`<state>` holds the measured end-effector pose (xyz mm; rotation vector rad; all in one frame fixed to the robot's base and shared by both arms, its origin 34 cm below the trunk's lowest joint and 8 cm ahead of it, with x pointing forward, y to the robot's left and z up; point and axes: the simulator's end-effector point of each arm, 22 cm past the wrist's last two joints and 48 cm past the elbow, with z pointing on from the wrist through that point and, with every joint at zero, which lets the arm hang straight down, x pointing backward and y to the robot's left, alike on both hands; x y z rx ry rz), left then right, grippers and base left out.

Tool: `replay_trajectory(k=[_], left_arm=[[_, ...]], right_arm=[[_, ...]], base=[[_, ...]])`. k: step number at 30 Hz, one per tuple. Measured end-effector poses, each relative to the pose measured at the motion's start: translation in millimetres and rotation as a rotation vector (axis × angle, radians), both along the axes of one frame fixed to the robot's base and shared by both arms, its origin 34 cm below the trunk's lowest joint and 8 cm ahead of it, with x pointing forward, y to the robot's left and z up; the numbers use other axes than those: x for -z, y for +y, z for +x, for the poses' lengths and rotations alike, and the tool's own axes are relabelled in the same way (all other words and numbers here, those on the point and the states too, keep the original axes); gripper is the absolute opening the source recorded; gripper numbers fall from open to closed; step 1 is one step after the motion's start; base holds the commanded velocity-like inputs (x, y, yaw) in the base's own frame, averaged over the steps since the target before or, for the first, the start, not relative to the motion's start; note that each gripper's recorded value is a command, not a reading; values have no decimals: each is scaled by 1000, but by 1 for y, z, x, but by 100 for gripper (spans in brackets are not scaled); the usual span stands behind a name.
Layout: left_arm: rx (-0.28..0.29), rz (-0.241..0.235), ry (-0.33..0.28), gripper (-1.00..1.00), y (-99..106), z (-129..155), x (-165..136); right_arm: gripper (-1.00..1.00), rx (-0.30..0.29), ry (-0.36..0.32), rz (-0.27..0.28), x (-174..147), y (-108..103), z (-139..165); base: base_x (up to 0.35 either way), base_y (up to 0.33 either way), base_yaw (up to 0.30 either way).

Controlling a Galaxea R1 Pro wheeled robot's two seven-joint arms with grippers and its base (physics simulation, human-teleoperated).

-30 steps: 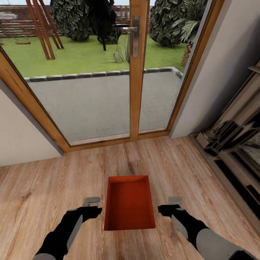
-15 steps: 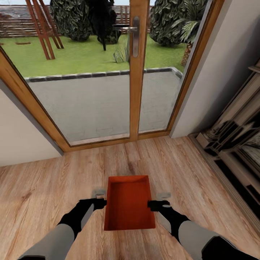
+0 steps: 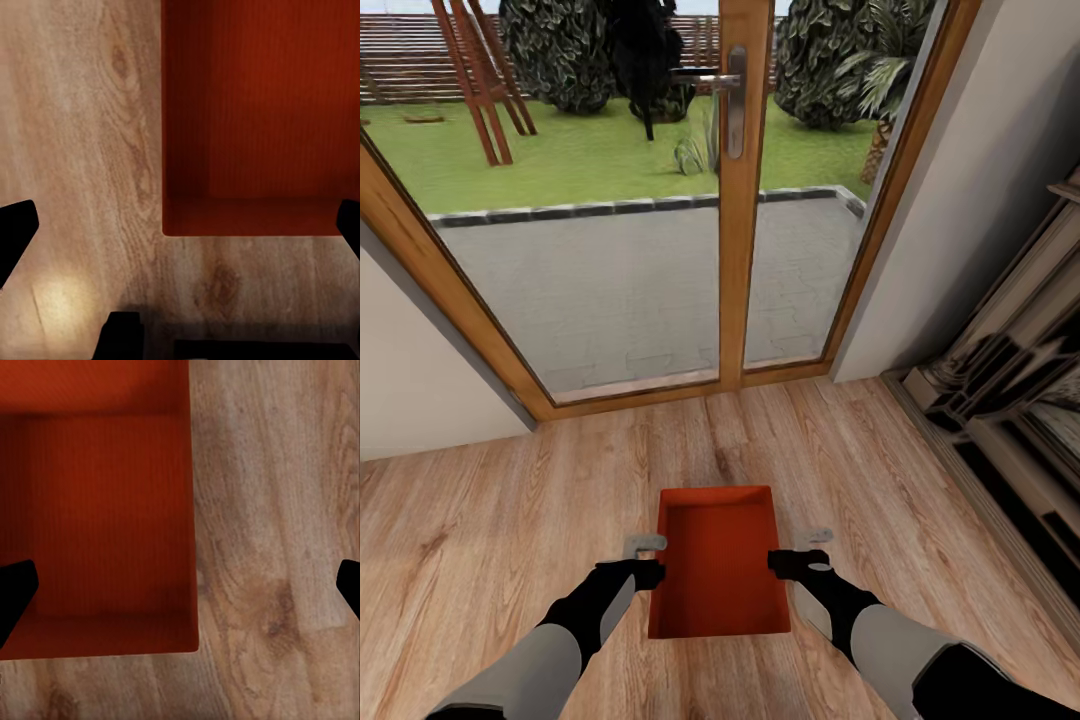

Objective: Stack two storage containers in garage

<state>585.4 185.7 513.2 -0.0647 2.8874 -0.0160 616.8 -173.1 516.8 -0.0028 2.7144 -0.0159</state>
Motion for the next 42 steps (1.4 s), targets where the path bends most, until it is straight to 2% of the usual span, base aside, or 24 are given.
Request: replay_trajectory(k=[10,11,12,14,17,20,24,32,42], left_arm=[[-7,6,-30,100,3,6,-2],[-8,10,-34,100,4,8,-2],[-18,40,-41,100,11,11,-4],[-31,62,-56,100,18,15,-5],[-50,76,-110,100,25,24,-8],[-57,78,-129,100,26,27,-9],[-53,71,-134,100,24,29,-10],[-39,68,-98,100,23,25,-9],[-40,75,-108,100,24,29,-12]], right_arm=[[100,0,-3,4,-1,3,2],[100,0,-3,5,-1,3,2],[100,0,-3,5,-1,4,2],[100,1,-5,5,-1,4,2],[100,3,-16,4,-2,3,4],[100,3,-21,4,-3,2,5],[100,4,-22,3,-3,2,6],[100,5,-28,3,-3,2,7],[100,7,-34,4,-4,1,8]], base=[[0,0,0],[0,0,0],[0,0,0],[0,0,0],[0,0,0],[0,0,0],[0,0,0],[0,0,0],[0,0,0]])
